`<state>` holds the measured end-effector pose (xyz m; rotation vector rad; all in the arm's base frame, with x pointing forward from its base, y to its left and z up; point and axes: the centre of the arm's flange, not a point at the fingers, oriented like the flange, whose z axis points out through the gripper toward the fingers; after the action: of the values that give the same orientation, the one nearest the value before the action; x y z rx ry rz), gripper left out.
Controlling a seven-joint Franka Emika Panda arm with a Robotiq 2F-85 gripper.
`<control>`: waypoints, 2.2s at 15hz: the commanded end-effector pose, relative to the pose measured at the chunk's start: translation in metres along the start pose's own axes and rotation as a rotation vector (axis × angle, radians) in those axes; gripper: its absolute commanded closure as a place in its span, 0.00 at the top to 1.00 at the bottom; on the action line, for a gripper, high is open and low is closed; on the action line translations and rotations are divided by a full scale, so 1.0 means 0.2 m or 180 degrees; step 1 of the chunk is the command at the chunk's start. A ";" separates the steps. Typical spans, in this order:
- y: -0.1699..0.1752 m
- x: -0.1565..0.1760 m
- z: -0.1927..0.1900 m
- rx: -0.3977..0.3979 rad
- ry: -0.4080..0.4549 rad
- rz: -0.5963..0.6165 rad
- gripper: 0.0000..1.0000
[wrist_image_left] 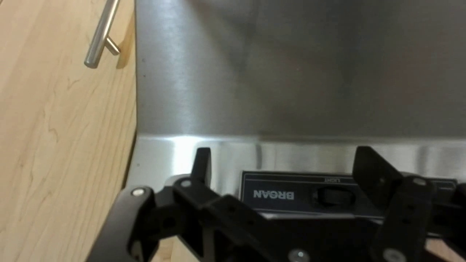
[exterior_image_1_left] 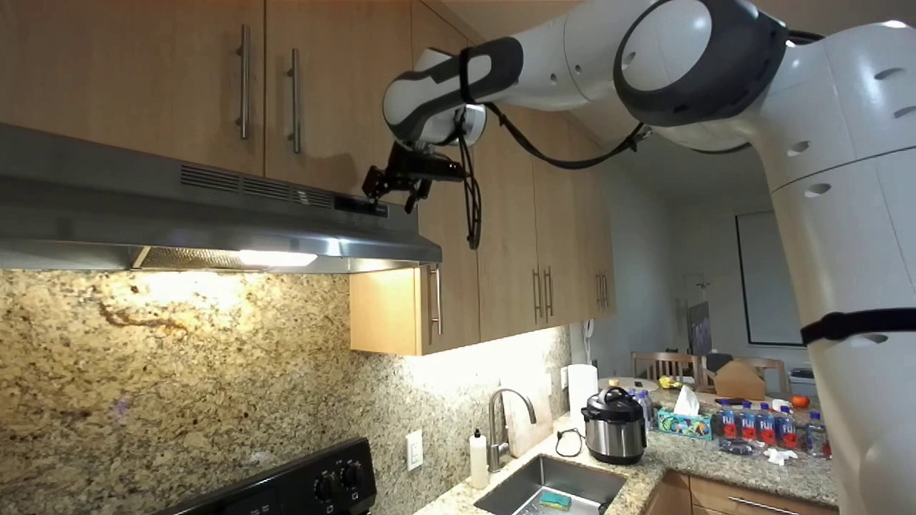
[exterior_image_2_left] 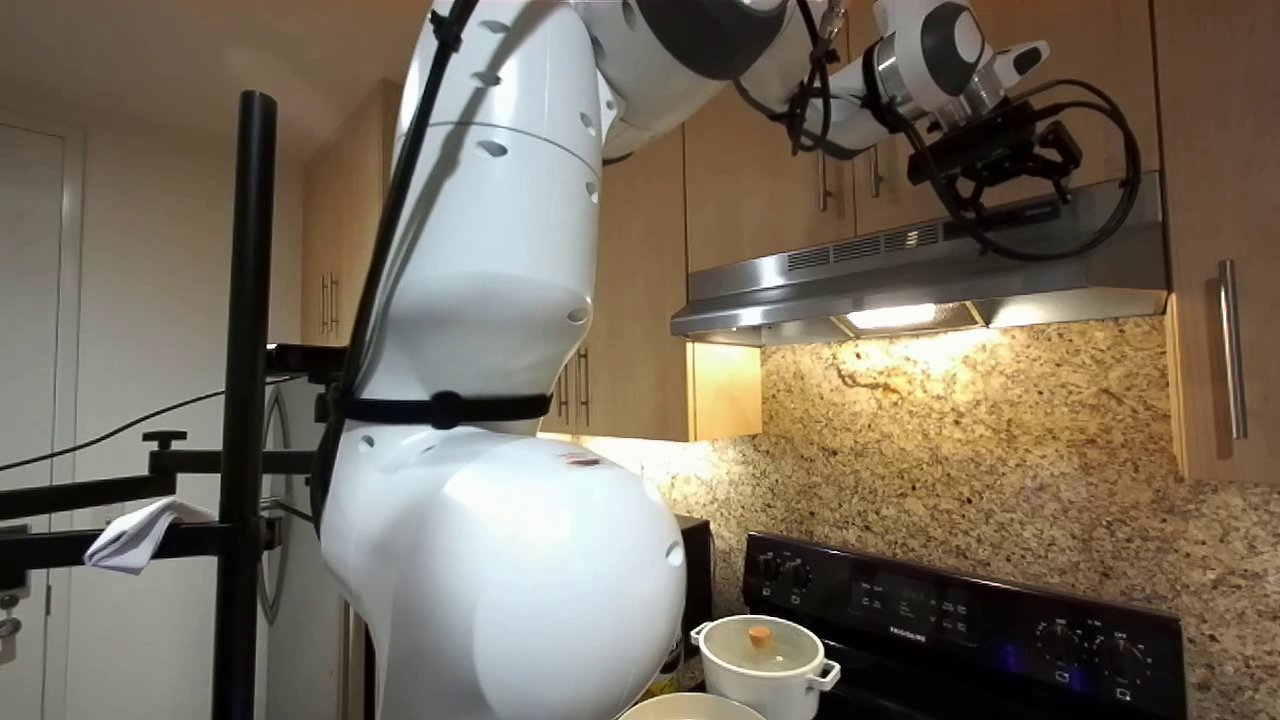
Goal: Turn off the light stove switch
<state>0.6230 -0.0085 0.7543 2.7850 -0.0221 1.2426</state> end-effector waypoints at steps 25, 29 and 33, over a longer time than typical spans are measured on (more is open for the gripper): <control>0.06 0.20 0.03 0.0189 -0.0259 -0.0445 1.00; 0.07 0.24 0.04 0.0173 -0.0212 -0.0419 1.00; 0.09 0.26 0.07 0.0138 -0.0237 -0.0419 1.00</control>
<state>0.6547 -0.0185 0.7765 2.7970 0.1380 1.1525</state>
